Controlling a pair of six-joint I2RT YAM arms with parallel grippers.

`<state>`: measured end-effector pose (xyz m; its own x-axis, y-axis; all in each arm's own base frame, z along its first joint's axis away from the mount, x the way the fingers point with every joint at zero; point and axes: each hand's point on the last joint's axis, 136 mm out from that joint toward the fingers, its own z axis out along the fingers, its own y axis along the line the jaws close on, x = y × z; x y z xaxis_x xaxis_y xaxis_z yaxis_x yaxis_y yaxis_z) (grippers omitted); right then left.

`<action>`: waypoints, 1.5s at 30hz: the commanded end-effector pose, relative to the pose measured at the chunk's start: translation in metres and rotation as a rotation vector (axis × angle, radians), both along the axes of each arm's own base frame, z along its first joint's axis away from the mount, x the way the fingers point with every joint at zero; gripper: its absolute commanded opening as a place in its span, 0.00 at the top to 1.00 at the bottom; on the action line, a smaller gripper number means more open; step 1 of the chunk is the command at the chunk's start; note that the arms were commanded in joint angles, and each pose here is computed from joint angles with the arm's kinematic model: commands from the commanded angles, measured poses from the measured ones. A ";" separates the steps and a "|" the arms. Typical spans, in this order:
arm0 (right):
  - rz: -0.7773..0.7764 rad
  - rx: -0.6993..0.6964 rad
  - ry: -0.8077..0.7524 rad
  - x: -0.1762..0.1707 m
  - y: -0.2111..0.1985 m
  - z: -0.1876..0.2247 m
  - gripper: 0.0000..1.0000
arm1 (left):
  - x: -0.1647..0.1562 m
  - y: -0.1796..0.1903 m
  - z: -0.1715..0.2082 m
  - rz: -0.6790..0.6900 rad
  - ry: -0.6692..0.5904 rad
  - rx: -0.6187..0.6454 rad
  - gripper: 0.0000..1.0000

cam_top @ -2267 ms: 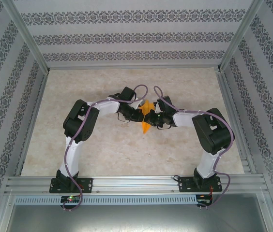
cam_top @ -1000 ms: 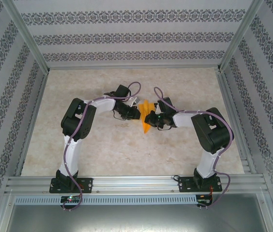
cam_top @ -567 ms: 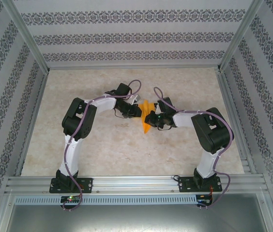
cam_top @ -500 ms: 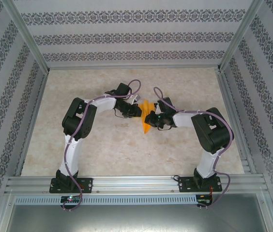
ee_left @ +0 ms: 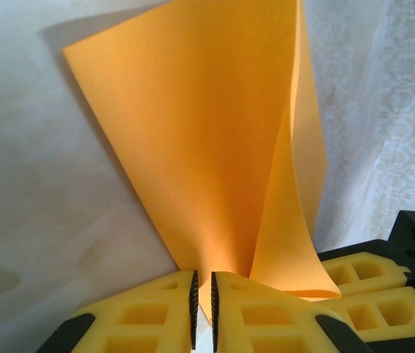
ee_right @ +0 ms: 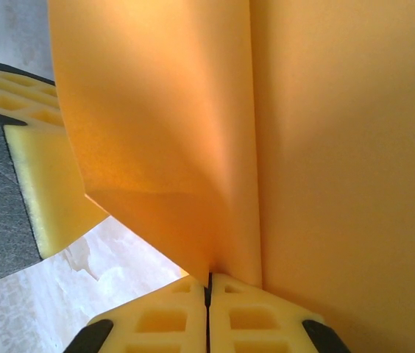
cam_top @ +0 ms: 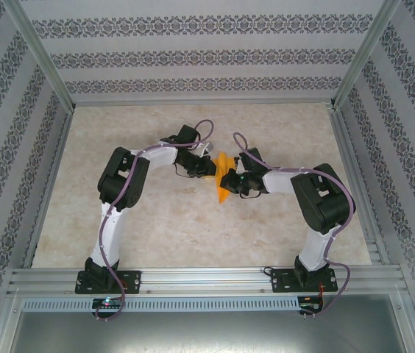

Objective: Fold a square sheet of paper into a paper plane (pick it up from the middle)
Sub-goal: Fourth fold the wing at the center of the table.

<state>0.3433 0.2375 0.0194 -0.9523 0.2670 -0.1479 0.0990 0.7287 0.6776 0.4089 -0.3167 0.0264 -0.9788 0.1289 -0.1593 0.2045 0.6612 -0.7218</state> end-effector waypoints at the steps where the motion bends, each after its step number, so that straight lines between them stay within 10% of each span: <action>1: -0.007 -0.024 -0.037 0.008 -0.004 0.012 0.91 | 0.000 0.004 -0.019 -0.015 0.015 0.029 0.83; 45: 0.011 -0.048 -0.037 0.018 0.012 0.002 0.93 | -0.018 0.012 -0.027 -0.026 0.037 0.042 0.87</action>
<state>0.3631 0.2521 0.0255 -0.9482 0.2454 -0.2016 0.0590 0.7599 0.6474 0.4074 -0.3144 0.0235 -0.9724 0.1513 -0.1777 0.2333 0.6500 -0.7232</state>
